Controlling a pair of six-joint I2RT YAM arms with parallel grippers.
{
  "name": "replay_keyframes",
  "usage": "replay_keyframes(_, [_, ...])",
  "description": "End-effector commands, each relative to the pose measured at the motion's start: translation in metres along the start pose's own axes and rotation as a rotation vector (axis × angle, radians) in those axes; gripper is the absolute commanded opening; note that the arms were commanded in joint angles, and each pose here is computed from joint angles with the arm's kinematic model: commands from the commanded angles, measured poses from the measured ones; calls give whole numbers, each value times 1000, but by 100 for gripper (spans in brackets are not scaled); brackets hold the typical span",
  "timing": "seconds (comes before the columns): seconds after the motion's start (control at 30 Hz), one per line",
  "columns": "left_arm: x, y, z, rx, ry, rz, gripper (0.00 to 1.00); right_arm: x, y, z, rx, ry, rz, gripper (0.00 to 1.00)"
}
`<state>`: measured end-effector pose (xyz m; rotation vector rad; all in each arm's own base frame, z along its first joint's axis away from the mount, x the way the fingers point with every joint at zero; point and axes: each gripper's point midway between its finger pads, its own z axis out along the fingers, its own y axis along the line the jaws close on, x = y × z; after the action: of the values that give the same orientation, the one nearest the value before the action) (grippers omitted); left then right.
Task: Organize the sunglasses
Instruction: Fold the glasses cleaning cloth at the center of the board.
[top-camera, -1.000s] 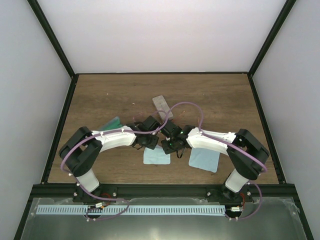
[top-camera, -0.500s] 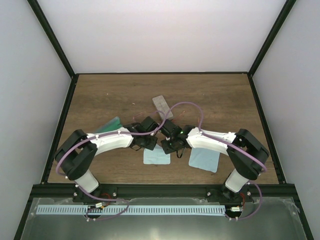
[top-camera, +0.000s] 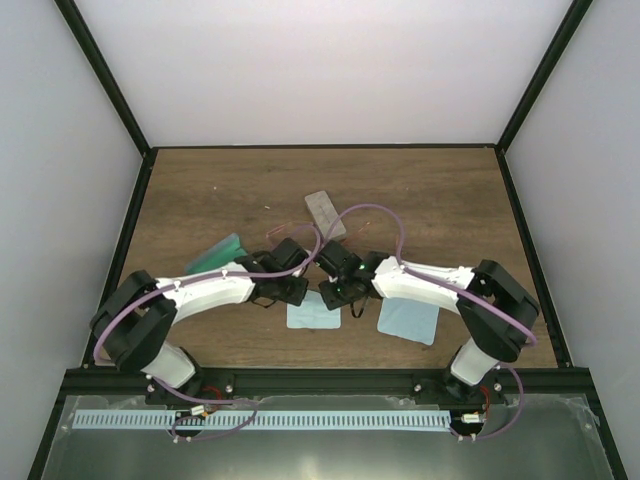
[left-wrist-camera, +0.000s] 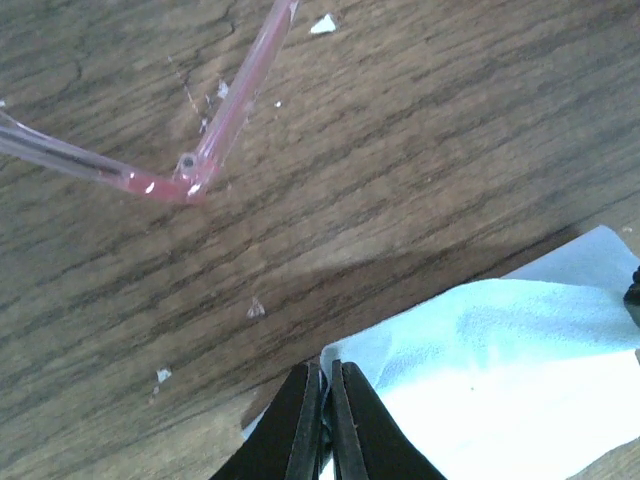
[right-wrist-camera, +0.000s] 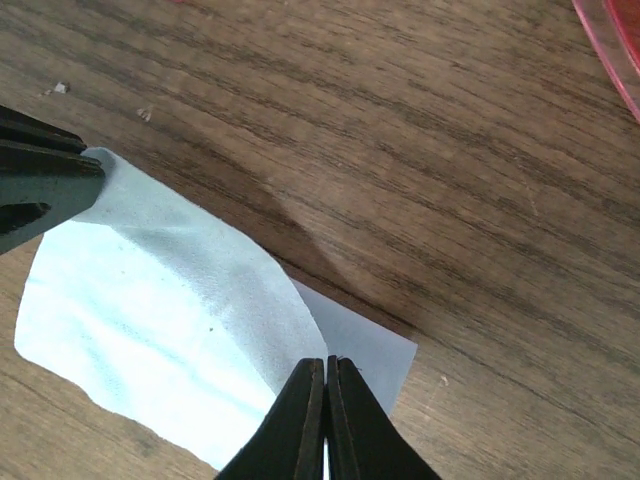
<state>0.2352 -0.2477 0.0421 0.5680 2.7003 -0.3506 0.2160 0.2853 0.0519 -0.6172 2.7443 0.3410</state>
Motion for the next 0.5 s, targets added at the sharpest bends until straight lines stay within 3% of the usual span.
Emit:
replay_keyframes(0.0, [3, -4, -8, 29, -18, -12, 4, -14, 13, -19, -28, -51, -24, 2])
replay_keyframes(0.47, [28, -2, -16, 66, -7, -39, 4, 2, 22, -16, -29, -19, -55, 2])
